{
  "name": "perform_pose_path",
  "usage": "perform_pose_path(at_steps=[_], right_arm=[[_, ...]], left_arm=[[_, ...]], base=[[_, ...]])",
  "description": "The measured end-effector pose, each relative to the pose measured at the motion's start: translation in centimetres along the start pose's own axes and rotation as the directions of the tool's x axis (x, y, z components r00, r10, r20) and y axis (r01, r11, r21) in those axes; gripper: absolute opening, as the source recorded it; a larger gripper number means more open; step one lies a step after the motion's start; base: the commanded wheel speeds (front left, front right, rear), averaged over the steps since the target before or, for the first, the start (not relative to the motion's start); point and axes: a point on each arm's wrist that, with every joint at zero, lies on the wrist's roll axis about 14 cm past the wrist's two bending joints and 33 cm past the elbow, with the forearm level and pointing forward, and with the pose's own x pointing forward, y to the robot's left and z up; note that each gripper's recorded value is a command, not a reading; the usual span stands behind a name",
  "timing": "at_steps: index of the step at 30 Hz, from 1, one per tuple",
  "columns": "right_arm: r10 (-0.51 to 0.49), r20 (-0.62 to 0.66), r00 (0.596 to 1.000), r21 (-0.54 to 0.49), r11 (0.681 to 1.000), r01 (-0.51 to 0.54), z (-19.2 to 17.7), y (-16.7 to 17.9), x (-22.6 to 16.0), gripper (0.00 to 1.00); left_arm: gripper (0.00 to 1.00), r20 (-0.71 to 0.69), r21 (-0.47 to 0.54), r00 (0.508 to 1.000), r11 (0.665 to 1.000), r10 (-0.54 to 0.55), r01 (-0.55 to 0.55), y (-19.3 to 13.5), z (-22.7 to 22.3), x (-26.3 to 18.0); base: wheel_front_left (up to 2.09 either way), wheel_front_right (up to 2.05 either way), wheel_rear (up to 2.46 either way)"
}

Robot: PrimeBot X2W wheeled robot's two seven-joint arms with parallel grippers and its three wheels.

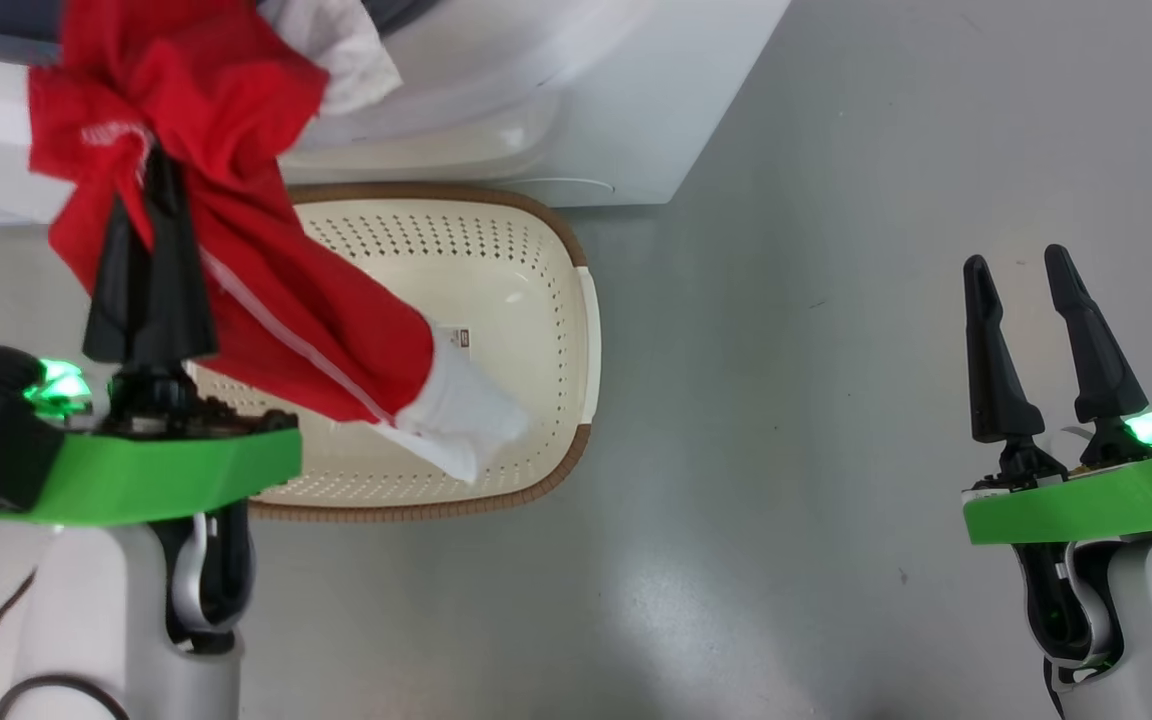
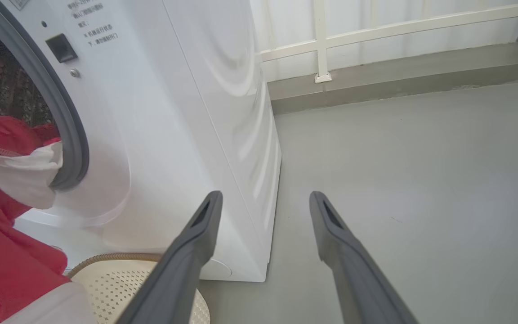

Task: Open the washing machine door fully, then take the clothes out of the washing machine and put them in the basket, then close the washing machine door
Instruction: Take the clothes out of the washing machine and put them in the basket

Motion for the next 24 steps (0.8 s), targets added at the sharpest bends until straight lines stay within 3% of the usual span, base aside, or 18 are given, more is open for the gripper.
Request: perform_pose_path(at_steps=[10,24], right_arm=[[-0.018,-0.030,0.999,-0.004,1.000,0.018,-1.4,-0.8,0.2,1.00],[-0.057,-0.055,0.997,-0.011,0.998,0.057,-3.2,-2.4,1.3,1.00]], left_arm=[[0.00,-0.217,-0.026,0.974,0.997,0.066,-0.073,1.9,-7.6,-2.3],[0.00,-0.508,0.018,0.857,0.996,0.087,-0.090,3.3,-18.9,-4.8]], base=[[0.00,0.00,0.00],[0.00,0.00,0.00]])
